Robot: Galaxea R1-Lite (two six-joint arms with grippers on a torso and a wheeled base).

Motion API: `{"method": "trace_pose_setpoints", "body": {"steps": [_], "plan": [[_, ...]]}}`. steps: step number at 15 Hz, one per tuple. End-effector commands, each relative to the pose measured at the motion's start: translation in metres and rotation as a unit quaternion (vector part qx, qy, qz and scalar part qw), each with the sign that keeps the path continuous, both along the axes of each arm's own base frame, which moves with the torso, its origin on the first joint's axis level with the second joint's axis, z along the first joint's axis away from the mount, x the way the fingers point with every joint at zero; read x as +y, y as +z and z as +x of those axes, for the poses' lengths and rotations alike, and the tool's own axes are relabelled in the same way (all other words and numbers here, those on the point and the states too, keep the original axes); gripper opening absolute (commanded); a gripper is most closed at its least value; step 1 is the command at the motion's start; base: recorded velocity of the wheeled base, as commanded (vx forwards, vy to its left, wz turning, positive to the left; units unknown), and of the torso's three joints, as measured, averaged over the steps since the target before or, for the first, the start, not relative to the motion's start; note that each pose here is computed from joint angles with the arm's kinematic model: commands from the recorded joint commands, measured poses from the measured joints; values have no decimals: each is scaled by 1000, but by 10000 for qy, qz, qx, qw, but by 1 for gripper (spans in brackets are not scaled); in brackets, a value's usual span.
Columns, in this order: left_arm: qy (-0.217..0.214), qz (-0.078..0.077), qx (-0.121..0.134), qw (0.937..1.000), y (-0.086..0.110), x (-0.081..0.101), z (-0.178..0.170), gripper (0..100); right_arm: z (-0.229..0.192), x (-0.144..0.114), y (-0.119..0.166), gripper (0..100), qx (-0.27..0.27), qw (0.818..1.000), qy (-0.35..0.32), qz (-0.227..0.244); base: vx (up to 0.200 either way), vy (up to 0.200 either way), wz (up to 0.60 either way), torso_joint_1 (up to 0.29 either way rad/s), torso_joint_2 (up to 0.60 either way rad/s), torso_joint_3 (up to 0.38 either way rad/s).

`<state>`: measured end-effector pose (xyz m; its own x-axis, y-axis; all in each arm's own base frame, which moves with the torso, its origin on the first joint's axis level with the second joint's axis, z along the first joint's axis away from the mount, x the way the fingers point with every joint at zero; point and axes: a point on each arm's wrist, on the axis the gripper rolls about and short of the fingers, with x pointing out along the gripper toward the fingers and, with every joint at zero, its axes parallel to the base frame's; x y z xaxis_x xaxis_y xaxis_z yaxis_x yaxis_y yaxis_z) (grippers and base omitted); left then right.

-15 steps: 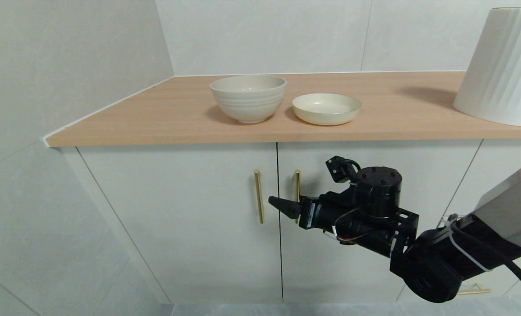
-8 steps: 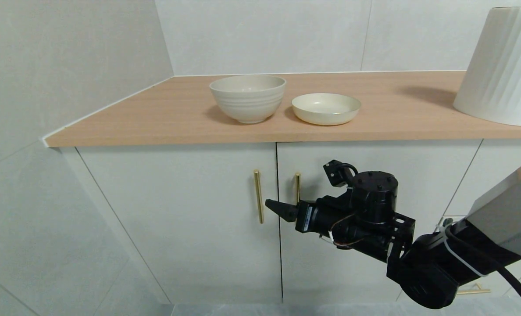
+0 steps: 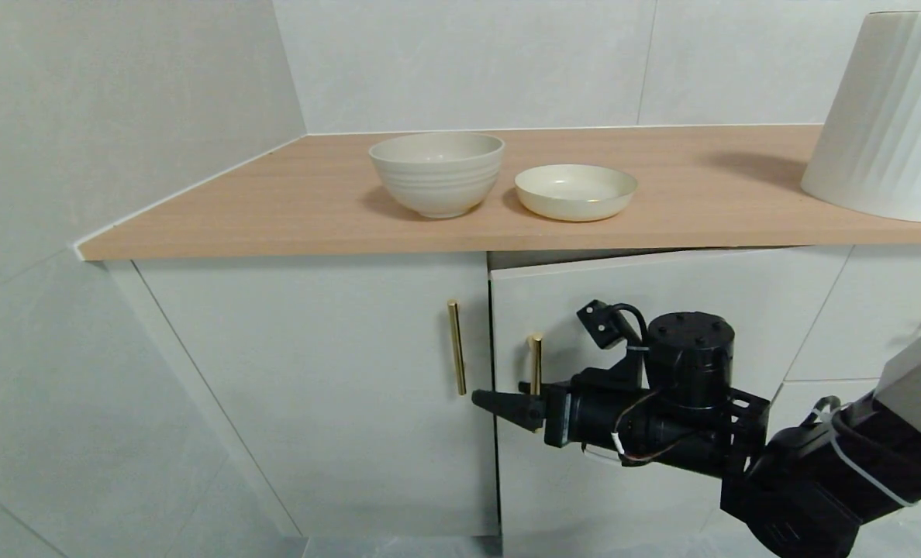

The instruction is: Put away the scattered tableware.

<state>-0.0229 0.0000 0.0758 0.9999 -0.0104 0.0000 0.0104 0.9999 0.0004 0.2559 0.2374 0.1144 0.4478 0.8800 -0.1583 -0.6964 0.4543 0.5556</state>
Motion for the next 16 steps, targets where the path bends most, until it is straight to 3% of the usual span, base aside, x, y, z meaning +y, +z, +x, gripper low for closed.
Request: {"method": "trace_pose_setpoints", "body": {"steps": [1, 6, 16], "plan": [[-2, -2, 0, 10000, 0, 0, 0, 100, -9, -13, 12, 100, -64, 9998, 151, 104, 0, 0, 0, 0, 0, 0], [-2, -2, 0, 10000, 0, 0, 0, 100, -19, -32, 20, 100, 53, 9973, 700, 231, 0, 0, 0, 0, 0, 0], [-2, 36, 0, 10000, 0, 0, 0, 100, -26, -35, 23, 100, 175, 9966, 787, 161, 0, 0, 0, 0, 0, 0]]}}
